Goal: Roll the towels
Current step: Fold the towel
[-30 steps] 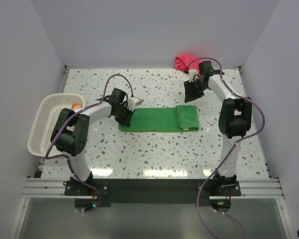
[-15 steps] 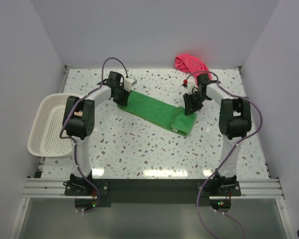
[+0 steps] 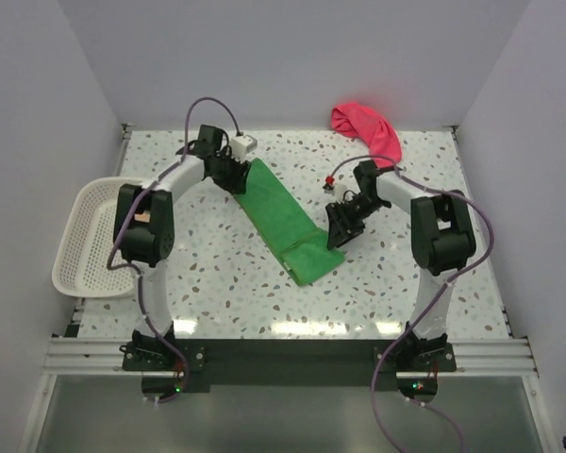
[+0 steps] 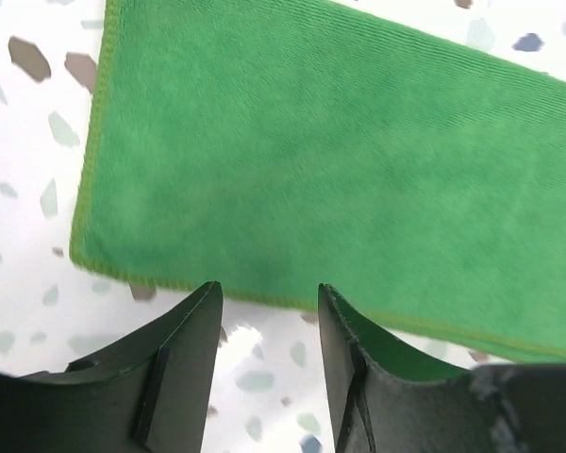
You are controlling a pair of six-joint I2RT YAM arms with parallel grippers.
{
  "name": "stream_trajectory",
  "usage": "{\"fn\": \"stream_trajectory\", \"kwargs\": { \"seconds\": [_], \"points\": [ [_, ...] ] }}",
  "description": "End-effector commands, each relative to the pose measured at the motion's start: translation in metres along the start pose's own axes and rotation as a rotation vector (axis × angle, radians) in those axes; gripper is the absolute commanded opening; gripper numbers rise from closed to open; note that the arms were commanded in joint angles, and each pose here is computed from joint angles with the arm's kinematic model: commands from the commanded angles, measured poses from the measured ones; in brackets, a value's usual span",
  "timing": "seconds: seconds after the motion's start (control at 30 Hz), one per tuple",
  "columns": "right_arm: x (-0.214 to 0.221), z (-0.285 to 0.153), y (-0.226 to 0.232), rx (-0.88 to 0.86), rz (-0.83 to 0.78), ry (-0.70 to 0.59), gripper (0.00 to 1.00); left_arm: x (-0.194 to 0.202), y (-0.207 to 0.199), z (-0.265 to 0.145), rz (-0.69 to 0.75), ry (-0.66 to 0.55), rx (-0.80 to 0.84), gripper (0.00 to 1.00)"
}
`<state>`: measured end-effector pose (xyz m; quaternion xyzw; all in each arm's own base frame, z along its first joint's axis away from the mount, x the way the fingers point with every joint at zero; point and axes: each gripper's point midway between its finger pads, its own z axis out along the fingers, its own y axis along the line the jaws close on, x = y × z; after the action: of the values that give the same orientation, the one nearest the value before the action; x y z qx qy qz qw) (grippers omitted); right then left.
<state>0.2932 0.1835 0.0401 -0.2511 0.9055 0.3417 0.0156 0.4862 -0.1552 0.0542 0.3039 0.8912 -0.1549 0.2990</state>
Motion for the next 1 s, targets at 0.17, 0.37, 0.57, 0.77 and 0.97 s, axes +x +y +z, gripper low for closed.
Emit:
{"fn": "stream_trajectory", "kwargs": {
  "seconds": [0.17, 0.37, 0.57, 0.77, 0.97],
  "points": [
    [-0.011, -0.023, -0.009, 0.072, -0.037, -0.066, 0.44, -0.003, -0.03, -0.027, -0.074, -0.017, -0.013, 0.4],
    [0.003, -0.001, -0.022, 0.073, -0.01, -0.012, 0.37, 0.003, -0.036, 0.001, -0.083, 0.021, -0.049, 0.18],
    [0.016, 0.018, -0.018, 0.032, 0.001, 0.032, 0.31, 0.003, -0.03, 0.027, -0.054, 0.047, -0.077, 0.14],
    [0.019, 0.048, 0.002, -0.033, -0.02, 0.078, 0.28, -0.002, -0.021, 0.064, 0.009, 0.048, -0.038, 0.14],
    [0.014, 0.063, 0.037, -0.165, -0.003, 0.066, 0.34, -0.029, -0.026, 0.081, 0.066, -0.02, 0.023, 0.32]
  ]
}}
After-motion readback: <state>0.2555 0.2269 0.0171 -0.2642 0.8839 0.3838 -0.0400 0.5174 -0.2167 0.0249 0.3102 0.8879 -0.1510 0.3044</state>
